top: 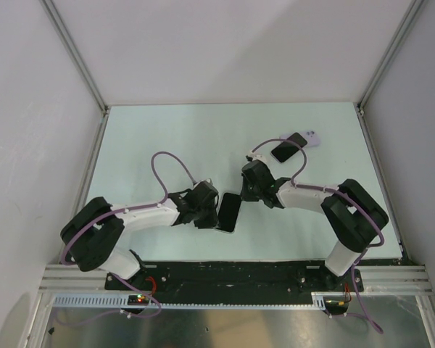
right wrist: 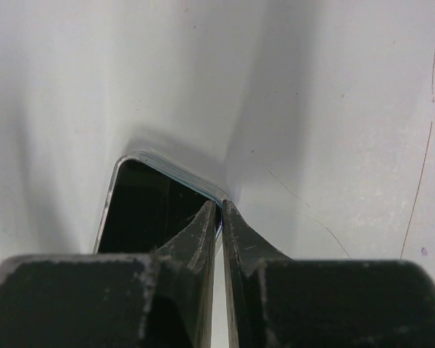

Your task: Put the phone into the phone case

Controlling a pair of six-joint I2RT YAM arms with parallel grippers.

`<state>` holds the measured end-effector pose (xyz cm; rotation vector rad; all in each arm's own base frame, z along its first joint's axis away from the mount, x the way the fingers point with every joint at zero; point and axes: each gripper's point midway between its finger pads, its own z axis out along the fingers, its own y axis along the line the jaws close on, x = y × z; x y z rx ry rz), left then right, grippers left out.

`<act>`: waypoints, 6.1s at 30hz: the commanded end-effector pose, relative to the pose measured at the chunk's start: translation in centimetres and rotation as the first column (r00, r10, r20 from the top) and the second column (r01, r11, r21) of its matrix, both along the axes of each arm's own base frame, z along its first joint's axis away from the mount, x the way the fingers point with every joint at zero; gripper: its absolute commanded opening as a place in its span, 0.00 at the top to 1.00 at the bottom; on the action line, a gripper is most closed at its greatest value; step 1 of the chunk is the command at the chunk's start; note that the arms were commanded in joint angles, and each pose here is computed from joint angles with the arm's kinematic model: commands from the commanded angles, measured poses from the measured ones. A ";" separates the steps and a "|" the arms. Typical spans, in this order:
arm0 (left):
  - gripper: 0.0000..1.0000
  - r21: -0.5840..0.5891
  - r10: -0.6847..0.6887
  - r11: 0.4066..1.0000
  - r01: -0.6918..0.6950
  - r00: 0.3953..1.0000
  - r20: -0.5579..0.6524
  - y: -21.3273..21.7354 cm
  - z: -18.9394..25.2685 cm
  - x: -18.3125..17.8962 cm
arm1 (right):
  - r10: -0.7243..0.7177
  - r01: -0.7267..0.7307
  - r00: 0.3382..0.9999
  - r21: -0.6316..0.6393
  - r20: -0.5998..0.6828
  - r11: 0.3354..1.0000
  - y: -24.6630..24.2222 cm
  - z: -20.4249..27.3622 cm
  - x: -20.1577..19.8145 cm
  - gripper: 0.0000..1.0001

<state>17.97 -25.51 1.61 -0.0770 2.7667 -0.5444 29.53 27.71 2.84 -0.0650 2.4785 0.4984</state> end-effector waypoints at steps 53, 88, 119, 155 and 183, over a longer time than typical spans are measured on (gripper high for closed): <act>0.20 0.079 -0.068 0.996 0.047 0.954 0.291 -1.1 6.8 7.6 | -0.075 0.062 0.992 0.119 0.101 0.991 -3.4 9.6 -0.2 0.21; 0.64 0.399 -0.235 0.905 0.144 0.953 0.189 -3.0 0.6 10.9 | -0.248 0.202 0.953 0.244 0.173 0.949 -11.7 11.5 -1.9 0.11; 0.15 0.339 -0.063 0.941 -0.013 0.975 0.211 8.8 2.6 24.7 | -0.398 0.374 0.915 0.234 0.061 0.897 -16.1 7.3 2.4 0.05; 0.00 -0.132 0.045 0.991 0.026 0.859 0.509 4.5 21.7 10.3 | -0.644 0.623 0.737 0.580 -0.208 0.526 -24.1 1.9 21.9 0.35; 0.00 -0.173 0.029 0.982 0.077 0.843 0.537 3.5 24.2 10.5 | -0.577 0.629 0.752 0.607 -0.317 0.486 -21.2 -0.8 22.7 0.80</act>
